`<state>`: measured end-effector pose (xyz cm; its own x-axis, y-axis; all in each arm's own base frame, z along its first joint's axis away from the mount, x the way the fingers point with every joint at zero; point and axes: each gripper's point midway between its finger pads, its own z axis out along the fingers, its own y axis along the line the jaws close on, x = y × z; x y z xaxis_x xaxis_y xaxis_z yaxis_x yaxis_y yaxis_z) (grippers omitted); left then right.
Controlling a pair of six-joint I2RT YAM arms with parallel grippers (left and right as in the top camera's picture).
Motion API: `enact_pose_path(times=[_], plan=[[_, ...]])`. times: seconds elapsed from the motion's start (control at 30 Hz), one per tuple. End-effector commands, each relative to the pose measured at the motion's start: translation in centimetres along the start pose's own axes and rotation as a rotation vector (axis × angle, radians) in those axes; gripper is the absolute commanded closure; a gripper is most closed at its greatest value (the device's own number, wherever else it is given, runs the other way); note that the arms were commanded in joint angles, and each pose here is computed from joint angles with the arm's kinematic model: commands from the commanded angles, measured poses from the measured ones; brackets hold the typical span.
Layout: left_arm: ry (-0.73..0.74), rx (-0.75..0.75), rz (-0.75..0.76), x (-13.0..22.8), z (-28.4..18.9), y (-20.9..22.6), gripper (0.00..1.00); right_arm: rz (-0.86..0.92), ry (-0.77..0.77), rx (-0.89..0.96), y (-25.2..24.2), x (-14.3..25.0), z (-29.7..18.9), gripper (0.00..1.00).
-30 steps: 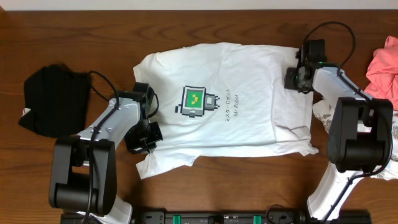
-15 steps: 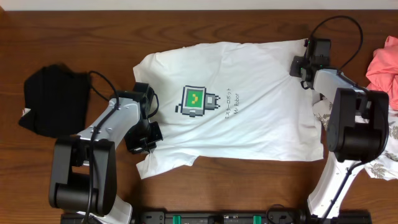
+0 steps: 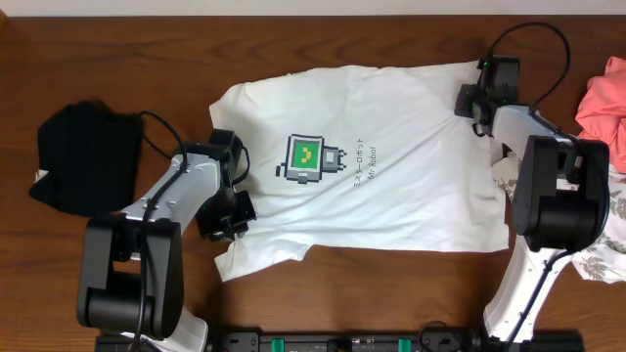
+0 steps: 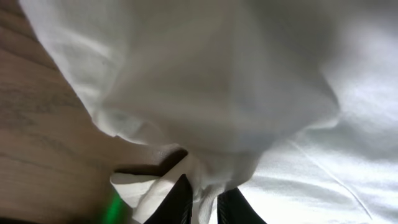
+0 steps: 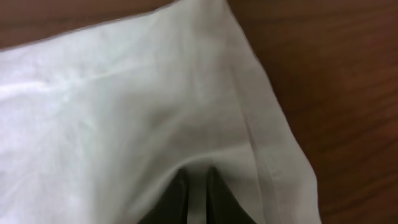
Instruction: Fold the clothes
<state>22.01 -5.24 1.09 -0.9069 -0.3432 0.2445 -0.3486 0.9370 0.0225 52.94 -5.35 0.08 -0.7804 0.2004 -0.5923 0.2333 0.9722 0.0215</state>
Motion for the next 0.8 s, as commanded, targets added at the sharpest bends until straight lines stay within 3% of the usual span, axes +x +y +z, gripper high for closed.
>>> enact_pose_path(times=[0.0,0.17,0.27,0.3,0.37,0.6,0.77], plan=[[-0.052,0.011,0.044,-1.6,-1.3,-0.5,0.85,-0.038,0.030,-0.025,0.1,-1.0,-1.7,0.86],[-0.160,0.057,0.092,-3.9,-4.5,-2.0,0.83,-0.047,-0.024,-0.031,0.4,-7.0,-8.8,0.73],[-0.263,0.055,0.095,-5.6,-6.8,-2.3,0.83,-0.060,-0.060,-0.035,0.5,-9.4,-13.1,0.71],[-0.312,0.055,0.094,-6.3,-7.7,-2.4,0.76,-0.059,-0.062,-0.035,0.4,-9.7,-14.2,0.71],[-0.412,0.075,0.099,-8.0,-9.1,-2.9,0.66,-0.060,-0.046,-0.034,0.3,-9.4,-15.7,0.72],[-0.713,0.203,0.167,-14.0,-13.2,-6.6,0.63,-0.070,0.159,-0.031,0.0,-4.2,-15.4,0.81],[-0.870,0.237,0.236,-17.6,-15.0,-8.5,0.62,-0.074,0.246,-0.029,-0.1,-2.0,-13.5,0.76]])
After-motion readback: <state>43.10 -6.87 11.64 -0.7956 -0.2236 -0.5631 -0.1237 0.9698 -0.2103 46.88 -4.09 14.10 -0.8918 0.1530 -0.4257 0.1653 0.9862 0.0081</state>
